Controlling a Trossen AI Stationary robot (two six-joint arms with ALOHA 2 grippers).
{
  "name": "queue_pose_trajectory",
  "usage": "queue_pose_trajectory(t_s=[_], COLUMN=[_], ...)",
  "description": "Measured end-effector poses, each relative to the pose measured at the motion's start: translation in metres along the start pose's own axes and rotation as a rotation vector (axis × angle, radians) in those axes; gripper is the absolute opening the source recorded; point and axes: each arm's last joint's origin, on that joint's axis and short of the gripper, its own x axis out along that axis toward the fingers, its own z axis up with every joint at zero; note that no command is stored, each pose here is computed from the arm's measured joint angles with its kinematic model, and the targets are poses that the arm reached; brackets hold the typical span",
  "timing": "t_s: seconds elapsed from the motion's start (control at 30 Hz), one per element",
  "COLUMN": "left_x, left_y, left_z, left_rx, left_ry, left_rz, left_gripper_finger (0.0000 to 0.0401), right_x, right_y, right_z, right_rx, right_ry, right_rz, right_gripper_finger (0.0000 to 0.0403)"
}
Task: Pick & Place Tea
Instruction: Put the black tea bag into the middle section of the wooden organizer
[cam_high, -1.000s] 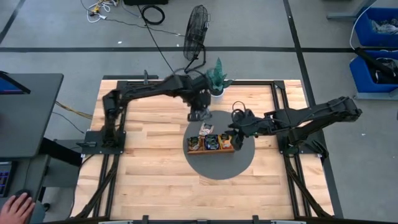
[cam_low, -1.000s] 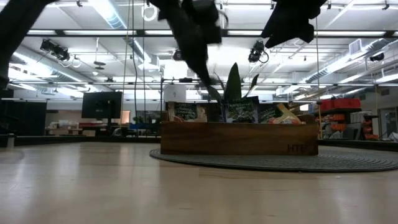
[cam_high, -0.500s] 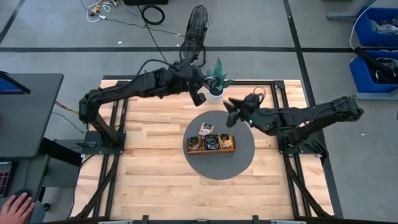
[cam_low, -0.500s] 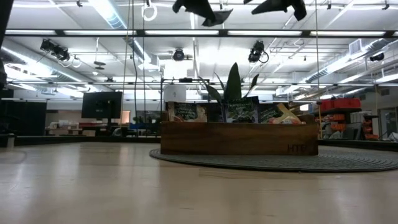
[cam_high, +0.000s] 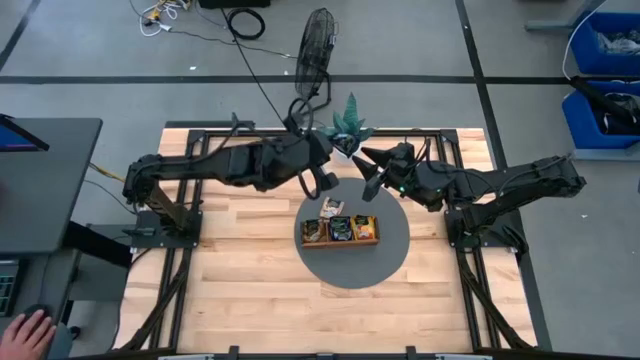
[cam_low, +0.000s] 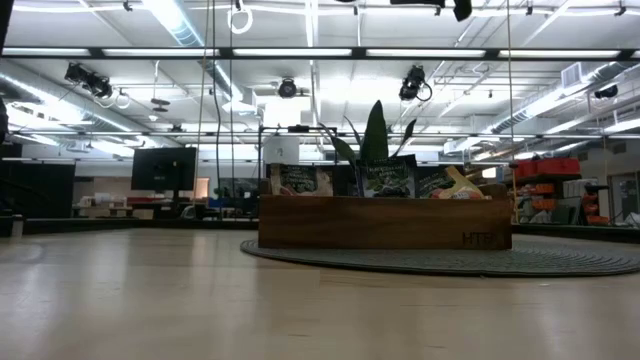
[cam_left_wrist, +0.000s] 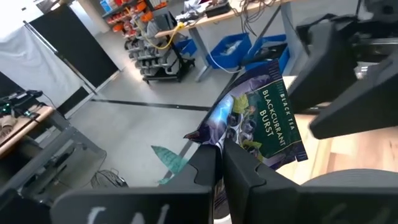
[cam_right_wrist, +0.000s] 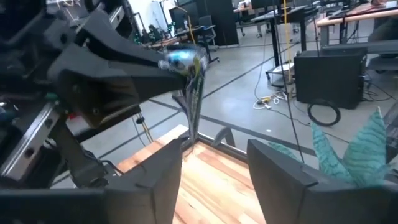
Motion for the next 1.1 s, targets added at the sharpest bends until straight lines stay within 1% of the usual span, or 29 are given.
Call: queue_pose_trajectory(t_s=[0.2,0.33,0.43,0.47,0.53,0.6,0.67,0.7,0.87,0.97,1.07,1.1], left_x=[-0.004,-0.004,-0.005,-0.005,-0.004,-0.004,-0.004,-0.004,-0.004,-0.004,-0.005,-0.006], left_y=[-0.006,-0.008,-0.009,-0.009,-0.009,-0.009,-0.009,-0.009,-0.009,-0.009,-0.008,-0.008], left_z=[0.002,0.004,0.004,0.004,0.004,0.004,0.004,0.004,0.003,0.003,0.003,0.002], left_rx=[-0.008,-0.019,-0.022,-0.021,-0.021,-0.021,-0.020,-0.021,-0.036,-0.035,-0.022,-0.004], left_ry=[-0.017,-0.032,-0.036,-0.034,-0.035,-0.034,-0.034,-0.034,-0.031,-0.028,-0.022,-0.006], left_rz=[-0.019,-0.026,-0.038,-0.038,-0.038,-0.037,-0.039,-0.039,-0.039,-0.034,0.006,0.040], left_gripper_finger=[0.0011,0.0014,0.0014,0.0012,0.0011,0.0012,0.0016,0.0018,0.0025,0.0035,0.0050,0.0055], right_x=[0.001,0.003,0.006,0.006,0.008,0.009,0.010,0.011,0.011,0.010,0.007,0.006], right_y=[0.001,-0.001,-0.003,-0.004,-0.005,-0.006,-0.006,-0.006,-0.006,-0.007,-0.008,-0.009], right_z=[0.004,0.006,0.009,0.009,0.010,0.010,0.011,0.011,0.011,0.012,0.014,0.016], right_rx=[0.031,0.044,0.087,0.102,0.132,0.150,0.157,0.156,0.168,0.165,0.153,0.150], right_ry=[-0.030,-0.042,-0.052,-0.049,-0.043,-0.034,-0.024,-0.019,-0.021,-0.019,-0.023,-0.029], right_rz=[0.014,0.012,0.032,0.041,0.052,0.079,0.109,0.122,0.129,0.130,0.138,0.131], right_gripper_finger=[0.0217,0.0218,0.0208,0.0200,0.0168,0.0113,0.0043,0.0022,0.0005,0.0003,0.0002,0.0002])
